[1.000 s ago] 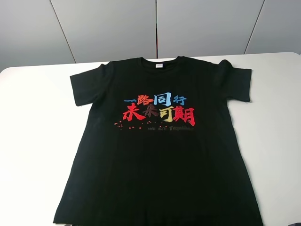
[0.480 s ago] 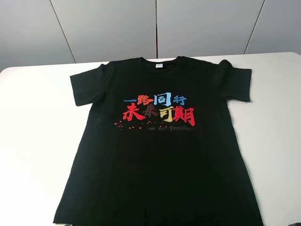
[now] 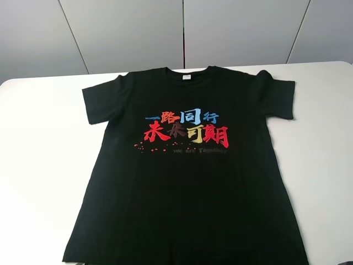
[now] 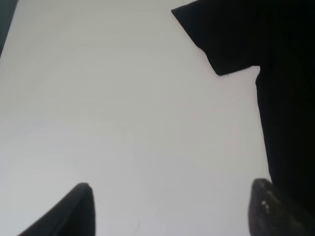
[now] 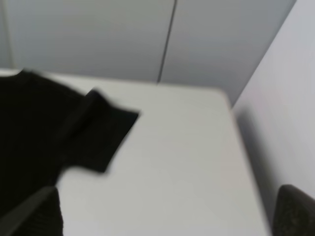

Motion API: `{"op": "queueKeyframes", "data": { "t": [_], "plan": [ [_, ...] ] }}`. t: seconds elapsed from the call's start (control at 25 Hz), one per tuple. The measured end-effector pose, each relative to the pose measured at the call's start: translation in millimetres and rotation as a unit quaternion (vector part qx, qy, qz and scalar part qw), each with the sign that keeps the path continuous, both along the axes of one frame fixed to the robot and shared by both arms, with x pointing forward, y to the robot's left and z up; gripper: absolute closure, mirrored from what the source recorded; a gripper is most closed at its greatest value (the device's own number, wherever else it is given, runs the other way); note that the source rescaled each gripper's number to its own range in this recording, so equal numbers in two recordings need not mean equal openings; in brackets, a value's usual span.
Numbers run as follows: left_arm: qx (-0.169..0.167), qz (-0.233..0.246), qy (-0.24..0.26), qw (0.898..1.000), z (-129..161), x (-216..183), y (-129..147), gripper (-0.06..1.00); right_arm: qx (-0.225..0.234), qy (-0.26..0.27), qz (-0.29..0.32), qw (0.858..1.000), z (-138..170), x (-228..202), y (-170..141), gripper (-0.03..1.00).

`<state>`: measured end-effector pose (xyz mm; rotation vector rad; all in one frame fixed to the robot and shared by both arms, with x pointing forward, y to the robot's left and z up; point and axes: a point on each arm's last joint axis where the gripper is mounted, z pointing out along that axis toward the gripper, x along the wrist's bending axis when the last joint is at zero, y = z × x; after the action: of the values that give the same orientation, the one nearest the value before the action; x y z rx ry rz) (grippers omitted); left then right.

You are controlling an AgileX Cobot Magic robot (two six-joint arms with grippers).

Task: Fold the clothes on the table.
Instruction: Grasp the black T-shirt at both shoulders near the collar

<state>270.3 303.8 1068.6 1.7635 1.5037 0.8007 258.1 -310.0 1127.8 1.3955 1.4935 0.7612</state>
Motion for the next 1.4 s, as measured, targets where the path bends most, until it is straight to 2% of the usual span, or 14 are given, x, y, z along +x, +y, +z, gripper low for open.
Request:
{"op": "queueKeyframes", "data": {
  "t": [0.08, 0.16, 0.24, 0.36, 0.48, 0.6, 0.72, 0.84, 0.92, 1.04, 1.12, 1.24, 1.32, 1.4],
  "plan": [
    [0.026, -0.011, 0.010, 1.000, 11.7, 20.2, -4.8, 0.21, -0.022, 0.001, -0.005, 1.000, 26.3, 18.8, -3.5, 0.11],
    [0.064, -0.037, 0.019, 0.997, 20.2, 43.4, -11.2, 0.25, -0.040, 0.022, -0.004, 0.999, 45.5, 47.1, -5.5, 0.12],
    [0.092, -0.061, 0.031, 0.993, 24.8, 72.5, -19.9, 0.21, -0.055, 0.049, 0.006, 0.997, 58.0, 78.1, -5.3, 0.12],
    [0.120, -0.089, 0.042, 0.988, 28.9, 117.1, -33.4, 0.10, -0.094, 0.115, 0.045, 0.988, 56.5, 133.2, -0.6, 0.12],
    [0.137, -0.104, 0.092, 0.981, 21.2, 166.5, -47.5, 0.06, -0.155, 0.195, 0.107, 0.963, 35.9, 189.2, 9.1, 0.12],
    [0.157, -0.119, 0.173, 0.965, 0.2, 212.1, -60.8, 0.06, -0.195, 0.264, 0.174, 0.928, 0.6, 233.6, 28.5, 0.12],
    [0.159, -0.165, 0.229, 0.946, -20.2, 248.5, -76.8, 0.06, -0.221, 0.315, 0.237, 0.892, -34.4, 259.8, 53.7, 0.12],
    [0.151, -0.249, 0.273, 0.917, -39.4, 271.4, -101.2, 0.06, -0.218, 0.347, 0.300, 0.862, -61.0, 270.9, 80.3, 0.12],
    [0.170, -0.324, 0.291, 0.884, -50.7, 280.0, -121.1, 0.06, -0.205, 0.363, 0.335, 0.845, -76.2, 275.4, 93.3, 0.12],
    [0.210, -0.400, 0.302, 0.840, -64.9, 286.9, -146.7, 0.06, -0.186, 0.388, 0.379, 0.819, -98.5, 281.9, 105.6, 0.12],
    [0.244, -0.426, 0.304, 0.816, -74.0, 291.2, -158.6, 0.06, -0.179, 0.407, 0.399, 0.802, -114.6, 286.8, 110.1, 0.12],
    [0.287, -0.453, 0.304, 0.787, -84.9, 295.6, -169.3, 0.06, -0.172, 0.430, 0.428, 0.776, -137.3, 292.7, 115.7, 0.12],
    [0.301, -0.480, 0.309, 0.764, -92.4, 294.1, -174.3, 0.06, -0.173, 0.448, 0.441, 0.758, -151.6, 295.1, 117.2, 0.12],
    [0.309, -0.505, 0.311, 0.743, -99.4, 292.1, -179.6, 0.06, -0.172, 0.462, 0.448, 0.746, -164.4, 298.1, 118.3, 0.12]
  ]
}}
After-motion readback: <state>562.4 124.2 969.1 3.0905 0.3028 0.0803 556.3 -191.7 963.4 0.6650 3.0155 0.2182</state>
